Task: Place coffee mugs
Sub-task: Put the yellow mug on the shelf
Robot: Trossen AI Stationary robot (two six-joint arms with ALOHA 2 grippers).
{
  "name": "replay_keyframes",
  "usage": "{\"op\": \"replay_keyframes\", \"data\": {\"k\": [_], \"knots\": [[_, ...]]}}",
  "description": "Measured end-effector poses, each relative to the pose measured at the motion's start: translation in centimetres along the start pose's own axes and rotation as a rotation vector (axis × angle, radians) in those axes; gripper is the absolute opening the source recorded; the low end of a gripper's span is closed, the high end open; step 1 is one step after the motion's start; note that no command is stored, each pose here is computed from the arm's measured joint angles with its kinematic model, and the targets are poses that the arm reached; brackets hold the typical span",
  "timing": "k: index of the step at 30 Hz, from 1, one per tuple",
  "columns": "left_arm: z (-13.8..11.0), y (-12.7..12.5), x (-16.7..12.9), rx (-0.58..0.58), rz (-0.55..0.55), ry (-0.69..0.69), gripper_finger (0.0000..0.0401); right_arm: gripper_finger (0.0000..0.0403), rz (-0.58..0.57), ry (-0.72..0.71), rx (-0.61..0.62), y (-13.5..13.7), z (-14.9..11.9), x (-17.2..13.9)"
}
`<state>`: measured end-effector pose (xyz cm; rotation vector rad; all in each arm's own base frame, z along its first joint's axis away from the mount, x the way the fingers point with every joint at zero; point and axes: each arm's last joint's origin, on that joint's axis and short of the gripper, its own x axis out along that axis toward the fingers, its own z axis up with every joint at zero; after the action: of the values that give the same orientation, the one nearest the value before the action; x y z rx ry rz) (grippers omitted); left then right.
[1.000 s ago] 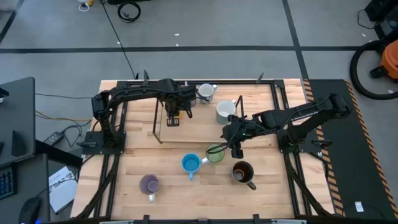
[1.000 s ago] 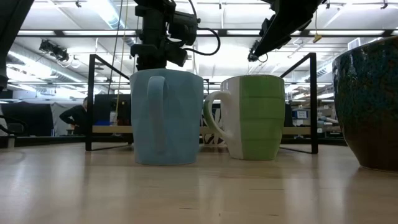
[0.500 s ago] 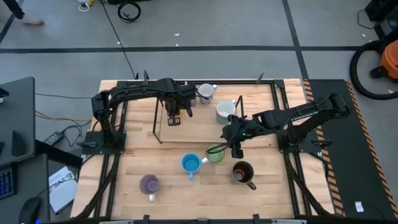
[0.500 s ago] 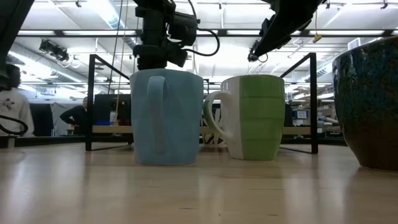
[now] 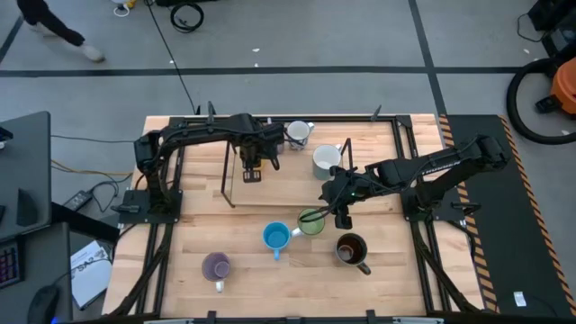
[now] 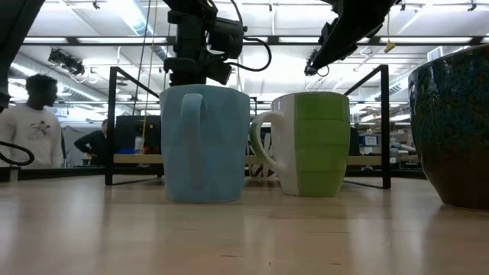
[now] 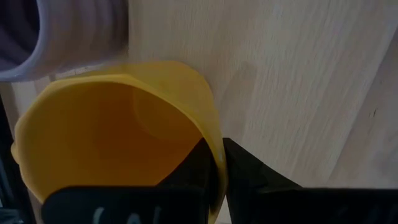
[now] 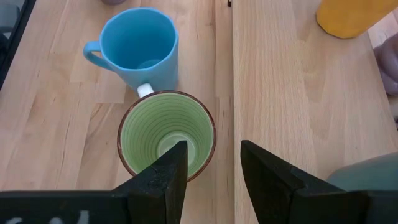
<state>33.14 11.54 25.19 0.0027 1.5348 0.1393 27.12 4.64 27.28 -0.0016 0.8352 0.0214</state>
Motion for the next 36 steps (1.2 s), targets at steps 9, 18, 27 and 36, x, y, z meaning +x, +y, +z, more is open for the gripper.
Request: {"op": "replay_keyframes", "data": {"k": [9, 18, 27, 36], "knots": [[-0.23, 0.01, 0.0, 0.003, -0.009, 0.021, 0.0032, 0.0155, 0.0, 0.0, 0.0, 0.0, 0.0, 0.0], [-0.32, -0.01, 0.0, 0.004, -0.012, 0.031, 0.0066, 0.0155, 0.001, -0.005, 0.0, 0.01, 0.04, 0.0], [-0.33, 0.06, 0.0, 0.004, 0.012, 0.036, 0.007, 0.0155, 0.001, -0.008, -0.003, 0.01, 0.08, 0.0], [-0.39, 0.08, -0.01, 0.0, 0.024, 0.044, 0.0089, 0.0155, 0.002, -0.015, -0.01, 0.02, 0.15, 0.0]]}}
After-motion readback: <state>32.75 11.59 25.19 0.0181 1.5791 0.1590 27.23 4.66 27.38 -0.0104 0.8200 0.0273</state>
